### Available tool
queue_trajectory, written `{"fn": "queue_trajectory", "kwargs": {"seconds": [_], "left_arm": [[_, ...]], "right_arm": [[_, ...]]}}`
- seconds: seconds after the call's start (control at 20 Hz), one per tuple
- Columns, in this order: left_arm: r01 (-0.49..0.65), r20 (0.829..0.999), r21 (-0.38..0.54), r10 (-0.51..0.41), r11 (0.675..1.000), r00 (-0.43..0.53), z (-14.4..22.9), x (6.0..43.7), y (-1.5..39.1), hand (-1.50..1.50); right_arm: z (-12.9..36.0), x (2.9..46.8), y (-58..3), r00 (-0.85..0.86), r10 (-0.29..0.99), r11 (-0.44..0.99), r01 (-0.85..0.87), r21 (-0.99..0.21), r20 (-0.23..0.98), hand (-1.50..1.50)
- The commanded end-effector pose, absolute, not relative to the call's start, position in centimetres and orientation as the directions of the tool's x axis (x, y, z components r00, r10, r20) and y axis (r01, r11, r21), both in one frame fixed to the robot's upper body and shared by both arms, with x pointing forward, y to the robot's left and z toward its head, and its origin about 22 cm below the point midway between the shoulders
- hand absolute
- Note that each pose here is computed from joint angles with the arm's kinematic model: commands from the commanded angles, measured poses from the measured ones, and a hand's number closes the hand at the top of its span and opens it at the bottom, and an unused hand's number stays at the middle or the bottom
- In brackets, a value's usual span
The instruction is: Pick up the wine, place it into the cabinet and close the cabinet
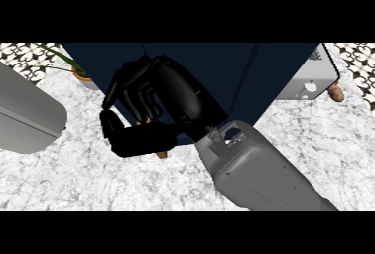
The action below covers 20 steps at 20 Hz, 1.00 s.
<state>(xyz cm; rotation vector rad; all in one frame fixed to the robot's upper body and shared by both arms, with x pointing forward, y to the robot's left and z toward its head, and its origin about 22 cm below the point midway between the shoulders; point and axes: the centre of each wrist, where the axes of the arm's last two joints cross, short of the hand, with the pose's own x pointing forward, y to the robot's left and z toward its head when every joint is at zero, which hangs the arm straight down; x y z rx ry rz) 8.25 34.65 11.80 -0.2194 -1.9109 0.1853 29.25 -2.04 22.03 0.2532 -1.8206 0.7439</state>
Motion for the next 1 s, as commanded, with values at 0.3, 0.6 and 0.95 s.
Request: {"fn": "queue_trajectory", "kwargs": {"seconds": [0.3,0.6,0.95], "left_arm": [[0.103,0.92,-0.247,0.267,0.964,-0.289,11.4,10.7,32.5,-1.5],[0.11,0.92,-0.26,0.281,0.959,-0.274,9.8,11.8,30.5,-1.5],[0.068,0.921,-0.254,0.263,0.965,-0.288,9.5,12.9,30.1,-1.5]], "right_arm": [[19.6,36.9,-6.7,-0.353,0.214,0.794,-0.48,-0.373,0.911,1.5],[21.1,38.6,-7.0,-0.39,0.248,0.823,-0.398,-0.406,0.887,1.5],[20.7,40.2,-10.2,-0.396,0.269,0.816,-0.39,-0.426,0.878,1.5]]}}
